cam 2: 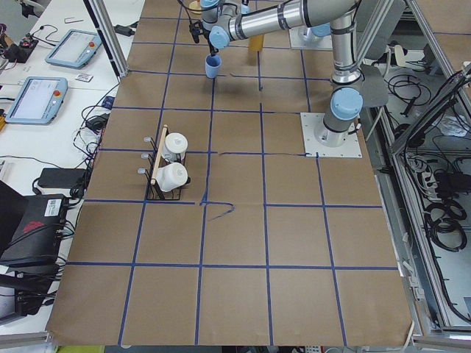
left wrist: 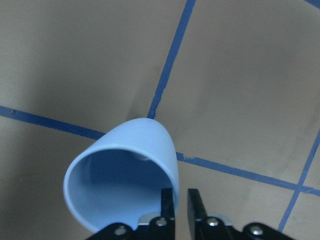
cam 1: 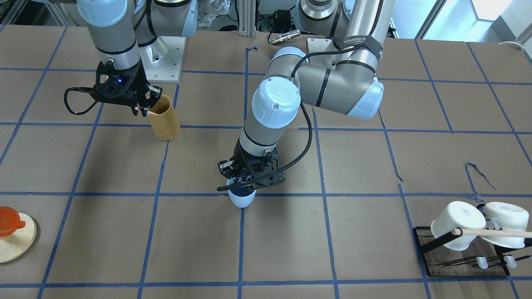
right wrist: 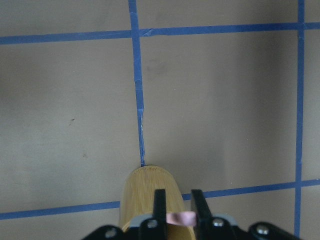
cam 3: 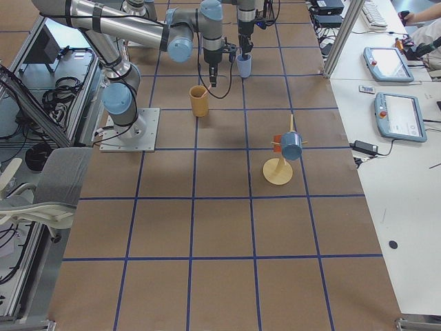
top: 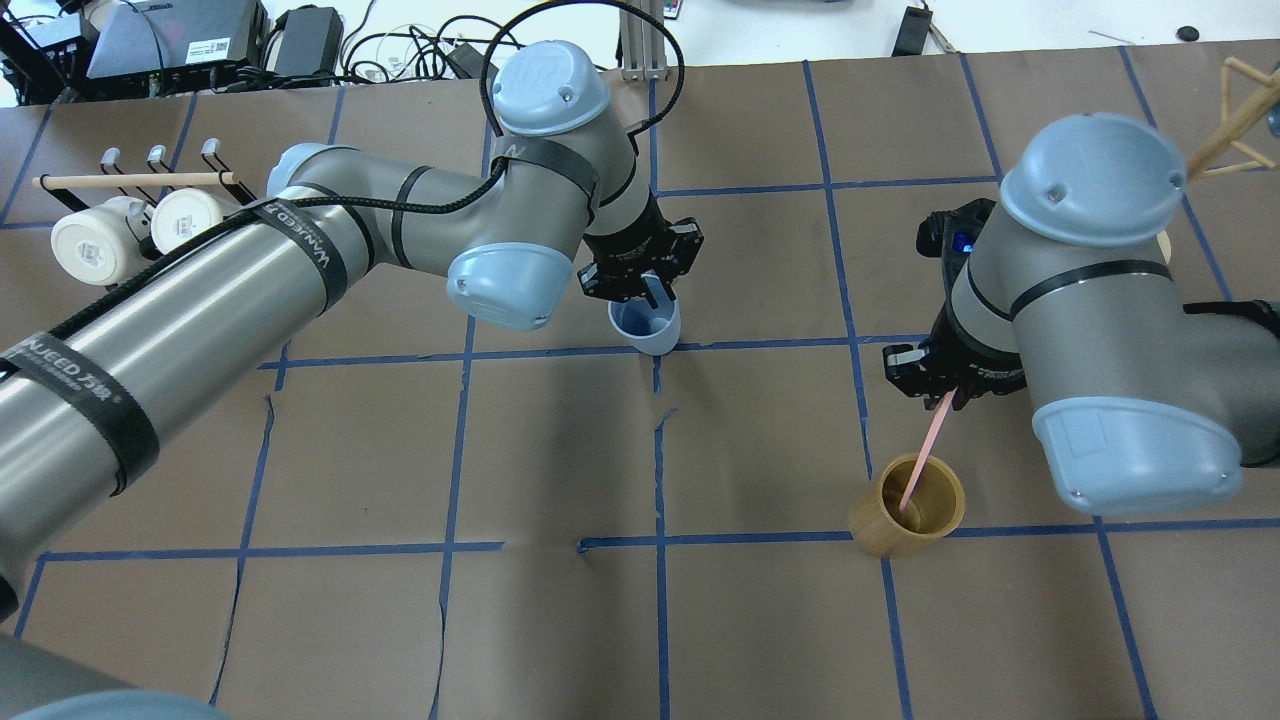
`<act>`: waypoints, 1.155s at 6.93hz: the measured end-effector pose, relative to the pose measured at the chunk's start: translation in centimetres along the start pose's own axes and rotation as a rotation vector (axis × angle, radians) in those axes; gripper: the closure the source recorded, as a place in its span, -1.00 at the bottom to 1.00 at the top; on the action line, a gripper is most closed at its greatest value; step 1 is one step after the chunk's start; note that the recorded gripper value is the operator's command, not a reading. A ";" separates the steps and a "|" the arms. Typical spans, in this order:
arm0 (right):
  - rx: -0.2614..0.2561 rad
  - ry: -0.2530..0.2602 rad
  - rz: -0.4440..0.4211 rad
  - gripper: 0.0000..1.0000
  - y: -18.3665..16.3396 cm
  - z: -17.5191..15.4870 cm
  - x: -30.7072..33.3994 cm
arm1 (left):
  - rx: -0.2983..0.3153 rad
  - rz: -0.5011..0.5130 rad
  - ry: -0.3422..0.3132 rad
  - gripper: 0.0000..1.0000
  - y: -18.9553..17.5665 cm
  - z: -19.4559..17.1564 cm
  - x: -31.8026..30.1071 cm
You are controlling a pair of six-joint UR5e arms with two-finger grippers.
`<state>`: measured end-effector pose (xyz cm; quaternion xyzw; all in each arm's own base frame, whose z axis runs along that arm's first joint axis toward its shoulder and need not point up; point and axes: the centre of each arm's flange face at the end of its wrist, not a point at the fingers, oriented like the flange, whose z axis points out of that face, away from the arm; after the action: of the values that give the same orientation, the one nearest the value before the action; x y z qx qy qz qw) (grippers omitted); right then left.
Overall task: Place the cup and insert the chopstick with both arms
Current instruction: 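Carry the blue cup with the left gripper to the table center and release, then raise the left gripper away while the right gripper lifts the pink chopstick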
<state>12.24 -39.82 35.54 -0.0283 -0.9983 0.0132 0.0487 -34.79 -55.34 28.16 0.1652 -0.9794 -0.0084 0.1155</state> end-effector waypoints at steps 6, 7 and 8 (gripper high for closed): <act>0.006 -0.012 0.000 0.65 0.0 -0.7 -0.1 | 0.086 0.005 0.030 -1.00 -4.4 -10.1 1.6; 0.010 -0.012 0.000 0.65 0.0 -1.0 0.0 | 0.054 0.024 -0.031 -1.00 -4.5 -15.3 0.2; 0.014 -0.013 0.001 0.65 -0.2 -1.7 0.1 | 0.027 0.064 -0.088 -1.00 -4.7 -19.4 -2.8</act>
<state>12.33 -39.96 37.27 -0.0284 -0.9985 0.0202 0.0424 -26.29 -58.43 46.19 0.1347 -0.9884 0.0014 0.0703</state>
